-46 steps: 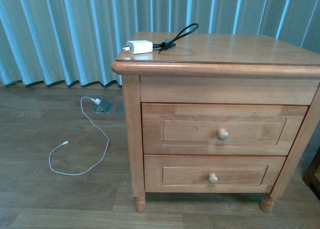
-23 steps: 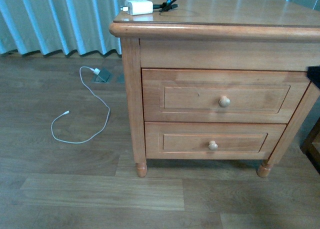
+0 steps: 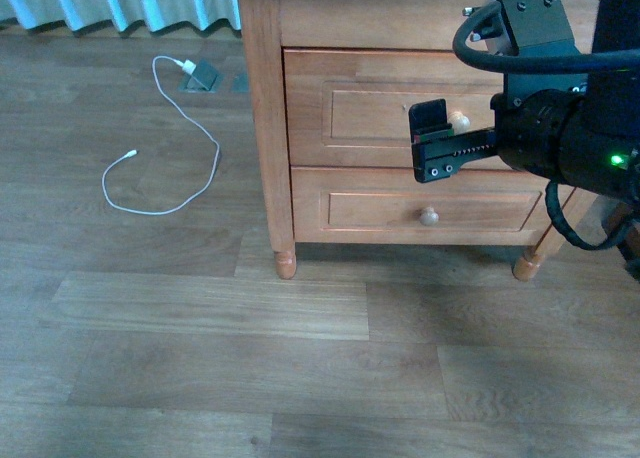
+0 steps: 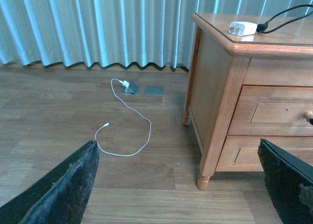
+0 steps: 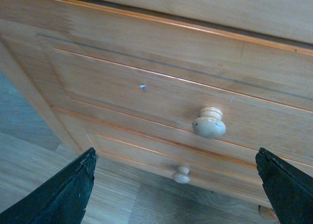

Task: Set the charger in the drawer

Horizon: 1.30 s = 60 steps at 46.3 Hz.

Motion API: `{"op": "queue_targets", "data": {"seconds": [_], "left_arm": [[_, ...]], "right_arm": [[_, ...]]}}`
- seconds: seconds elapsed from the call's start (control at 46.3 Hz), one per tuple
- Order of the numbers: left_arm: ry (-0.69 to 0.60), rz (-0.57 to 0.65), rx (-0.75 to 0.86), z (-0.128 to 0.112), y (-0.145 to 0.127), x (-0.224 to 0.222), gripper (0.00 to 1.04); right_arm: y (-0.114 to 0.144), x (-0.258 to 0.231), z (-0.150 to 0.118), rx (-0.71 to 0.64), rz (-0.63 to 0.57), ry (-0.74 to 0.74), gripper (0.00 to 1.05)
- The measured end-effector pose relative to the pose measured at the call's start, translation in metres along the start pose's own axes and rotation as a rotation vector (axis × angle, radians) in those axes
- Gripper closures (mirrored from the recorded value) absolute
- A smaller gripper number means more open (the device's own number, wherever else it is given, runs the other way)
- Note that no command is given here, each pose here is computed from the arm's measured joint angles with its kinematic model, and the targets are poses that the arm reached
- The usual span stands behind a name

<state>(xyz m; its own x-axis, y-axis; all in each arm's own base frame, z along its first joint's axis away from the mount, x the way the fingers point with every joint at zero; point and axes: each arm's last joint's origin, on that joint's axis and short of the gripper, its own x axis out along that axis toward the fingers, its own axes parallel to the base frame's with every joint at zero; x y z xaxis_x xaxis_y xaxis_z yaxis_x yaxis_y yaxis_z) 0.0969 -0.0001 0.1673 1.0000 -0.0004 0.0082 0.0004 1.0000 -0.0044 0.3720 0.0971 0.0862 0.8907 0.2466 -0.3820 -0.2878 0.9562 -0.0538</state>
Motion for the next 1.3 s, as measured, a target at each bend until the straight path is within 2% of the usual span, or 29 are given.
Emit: {"op": "queue_targets", "data": {"seconds": [0.173,0.367,0.799,1.037,1.145,1.296], "left_arm": [[0.000,0.000,0.000,0.000,0.000,0.000,0.06],[0.000,0.000,0.000,0.000,0.000,0.000,0.06],[0.000,0.000,0.000,0.000,0.000,0.000,0.06],[0.000,0.000,0.000,0.000,0.000,0.000,0.06],[0.000,0.000,0.000,0.000,0.000,0.000,0.06],[0.000,0.000,0.000,0.000,0.000,0.000,0.06]], "right_arm": [[-0.016,0.035,-0.012,0.045,-0.084,0.030,0.08],[-0.026,0.053,-0.011,0.090,-0.119,0.029,0.08],[-0.009,0.060,-0.012,0.112,-0.081,0.033,0.08],[-0.006,0.063,-0.012,0.121,-0.104,0.026,0.09],[-0.007,0.064,-0.012,0.124,-0.117,0.022,0.23],[-0.012,0.064,-0.012,0.127,-0.134,0.016,0.53]]}}
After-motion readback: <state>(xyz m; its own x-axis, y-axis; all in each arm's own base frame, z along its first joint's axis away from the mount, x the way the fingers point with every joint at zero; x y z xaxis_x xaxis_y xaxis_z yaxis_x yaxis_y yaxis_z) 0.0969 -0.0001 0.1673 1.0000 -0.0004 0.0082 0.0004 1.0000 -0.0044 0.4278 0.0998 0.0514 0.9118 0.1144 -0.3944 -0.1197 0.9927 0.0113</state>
